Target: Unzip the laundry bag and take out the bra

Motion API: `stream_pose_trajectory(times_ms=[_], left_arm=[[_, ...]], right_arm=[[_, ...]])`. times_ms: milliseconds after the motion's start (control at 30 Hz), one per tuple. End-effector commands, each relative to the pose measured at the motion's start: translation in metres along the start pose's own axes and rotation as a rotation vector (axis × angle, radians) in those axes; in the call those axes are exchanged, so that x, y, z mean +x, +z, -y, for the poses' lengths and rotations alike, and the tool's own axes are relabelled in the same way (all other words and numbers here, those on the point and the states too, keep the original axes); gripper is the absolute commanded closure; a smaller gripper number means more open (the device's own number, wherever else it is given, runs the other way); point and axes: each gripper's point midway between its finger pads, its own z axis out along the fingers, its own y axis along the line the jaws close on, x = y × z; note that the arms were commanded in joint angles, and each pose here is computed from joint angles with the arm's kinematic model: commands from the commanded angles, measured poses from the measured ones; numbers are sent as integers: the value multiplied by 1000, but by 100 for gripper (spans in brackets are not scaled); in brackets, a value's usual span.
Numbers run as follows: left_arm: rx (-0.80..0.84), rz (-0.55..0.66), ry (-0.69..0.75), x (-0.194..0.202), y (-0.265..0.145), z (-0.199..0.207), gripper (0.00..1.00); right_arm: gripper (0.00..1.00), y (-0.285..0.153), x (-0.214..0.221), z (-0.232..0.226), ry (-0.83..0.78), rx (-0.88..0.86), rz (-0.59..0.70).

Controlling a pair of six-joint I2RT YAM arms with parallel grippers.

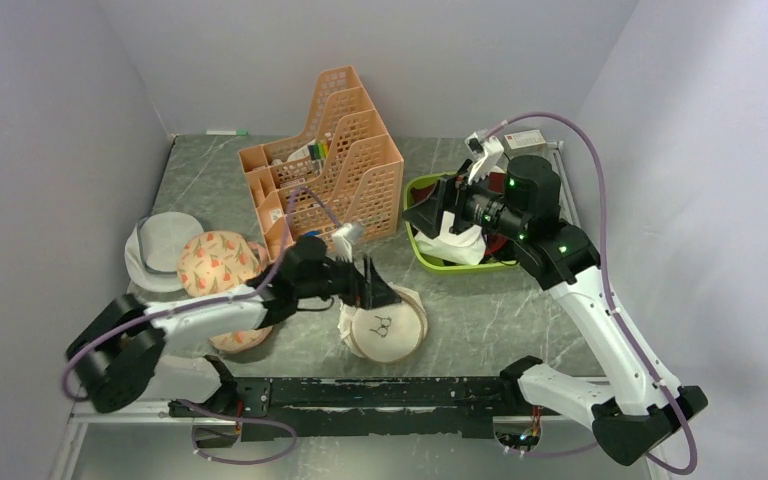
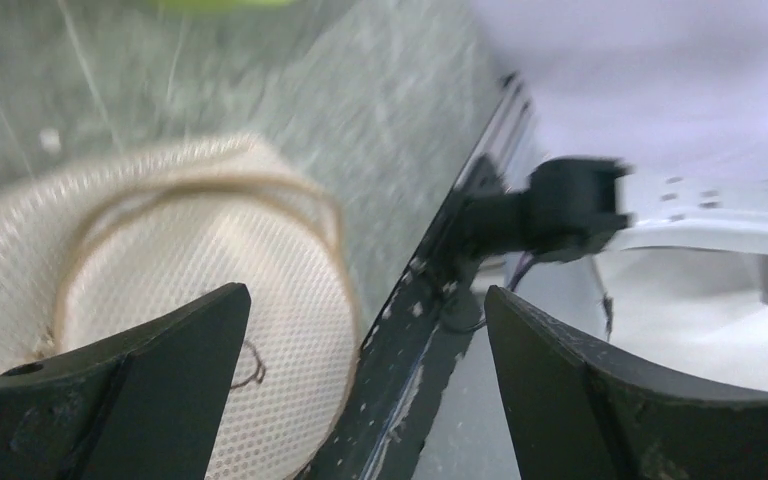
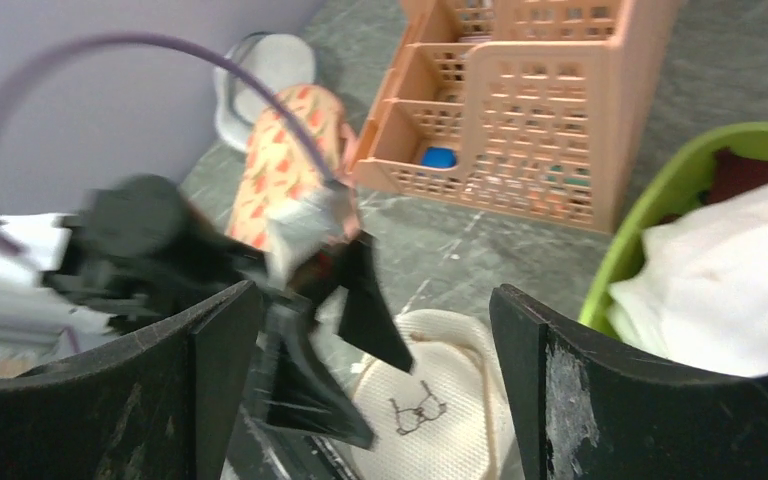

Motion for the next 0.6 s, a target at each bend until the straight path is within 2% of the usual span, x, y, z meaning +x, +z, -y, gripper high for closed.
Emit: stream_pose_trajectory(times_ms=[0, 100, 200, 267, 400, 467, 567], left_arm=[[128, 128, 95, -56, -44, 42, 1], [73, 216, 152, -93, -78, 42, 1], [-101, 338, 179, -137, -126, 16, 1], [-254, 458, 159, -172, -175, -13, 1], [-581, 692, 181, -228, -281, -42, 1], [-728, 774, 200, -247, -313, -38, 1], [-768, 911, 327, -268, -348, -2, 1]], right_arm=[[14, -6, -20, 25, -57, 171, 54], [12, -9, -21, 52, -81, 318, 43], [10, -25, -24, 79, -114, 487, 56], [8, -39, -28, 92, -141, 582, 68], [7, -76, -39, 109, -187, 760, 114], [6, -97, -47, 113, -212, 837, 154], [5, -125, -60, 109, -258, 889, 229]])
